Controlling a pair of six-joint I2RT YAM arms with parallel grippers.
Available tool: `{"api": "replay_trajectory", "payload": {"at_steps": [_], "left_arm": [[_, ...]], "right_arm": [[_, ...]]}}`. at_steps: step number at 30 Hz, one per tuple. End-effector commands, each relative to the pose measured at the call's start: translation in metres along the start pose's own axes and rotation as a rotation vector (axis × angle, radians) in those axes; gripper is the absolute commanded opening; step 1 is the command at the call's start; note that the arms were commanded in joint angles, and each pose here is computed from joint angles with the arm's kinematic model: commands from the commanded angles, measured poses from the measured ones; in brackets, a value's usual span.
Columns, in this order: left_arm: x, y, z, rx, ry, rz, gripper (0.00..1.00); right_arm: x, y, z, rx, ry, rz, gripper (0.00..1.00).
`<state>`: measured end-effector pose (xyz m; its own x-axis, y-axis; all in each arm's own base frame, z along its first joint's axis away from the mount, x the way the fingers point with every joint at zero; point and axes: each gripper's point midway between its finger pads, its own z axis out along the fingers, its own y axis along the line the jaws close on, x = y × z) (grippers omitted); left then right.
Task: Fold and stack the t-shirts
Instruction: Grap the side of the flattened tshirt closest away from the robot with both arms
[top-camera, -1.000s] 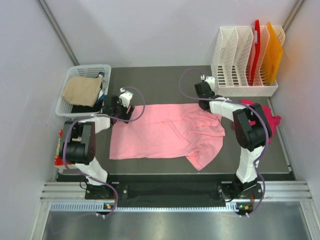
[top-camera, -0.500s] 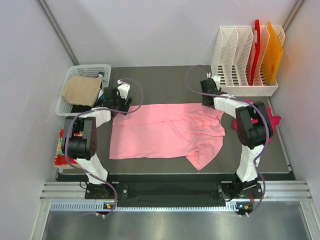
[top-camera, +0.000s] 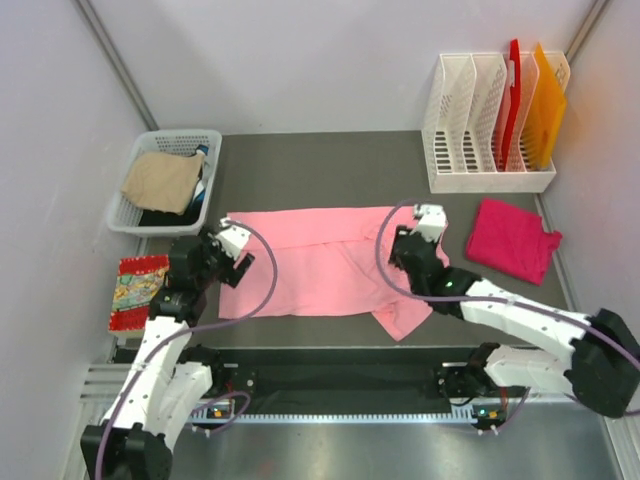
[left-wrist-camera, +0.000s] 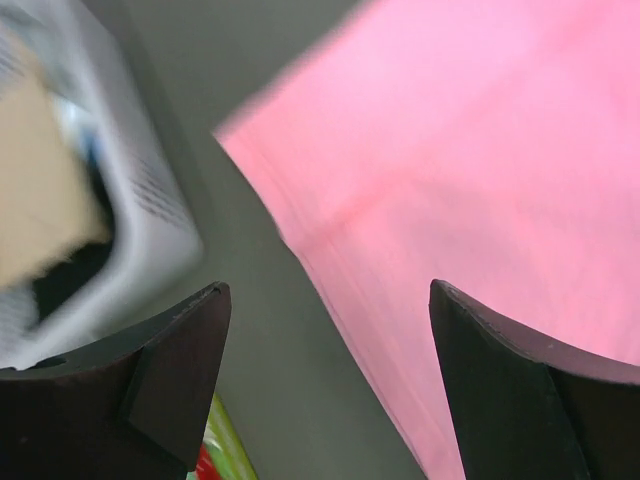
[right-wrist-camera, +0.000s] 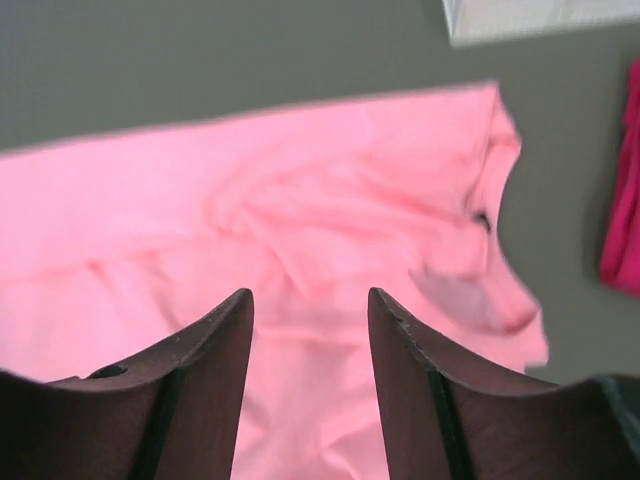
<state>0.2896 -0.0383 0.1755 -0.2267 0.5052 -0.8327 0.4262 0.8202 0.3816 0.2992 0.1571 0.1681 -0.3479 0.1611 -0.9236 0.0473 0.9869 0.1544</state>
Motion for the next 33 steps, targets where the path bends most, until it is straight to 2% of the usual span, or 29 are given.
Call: {"api": "replay_trajectory", "payload": {"at_steps": [1,7,14,19,21,24,29,33], "left_arm": [[0.096,-0.052,-0.009,0.18,0.266,0.064,0.85],[0.133,-0.065,-0.007,0.194,0.347,0.079,0.82],[0.131,-0.058,-0.008,0.166,0.365,0.076,0.81],[0.136,-0.058,-0.009,0.167,0.376,0.085,0.8],[0.136,-0.059,-0.009,0.164,0.372,0.086,0.8],[0.135,-0.057,-0.008,0.163,0.368,0.091,0.8],[0.132,-0.057,-0.009,0.167,0.362,0.097,0.8],[0.131,-0.057,-0.009,0.172,0.362,0.1,0.8]], "right_arm": [[0.079,0.002,0.0,0.067,0.095,-0.042,0.49],[0.156,0.032,-0.011,0.12,0.189,-0.252,0.52],[0.197,0.043,-0.044,0.091,0.21,-0.284,0.56],[0.191,0.035,-0.064,0.083,0.177,-0.247,0.57],[0.175,0.032,-0.07,0.085,0.15,-0.233,0.58],[0.149,0.038,-0.084,0.042,0.109,-0.162,0.66],[0.123,0.029,-0.099,-0.031,0.093,-0.038,0.65],[0.139,0.03,-0.109,-0.1,0.15,-0.024,0.61]]}}
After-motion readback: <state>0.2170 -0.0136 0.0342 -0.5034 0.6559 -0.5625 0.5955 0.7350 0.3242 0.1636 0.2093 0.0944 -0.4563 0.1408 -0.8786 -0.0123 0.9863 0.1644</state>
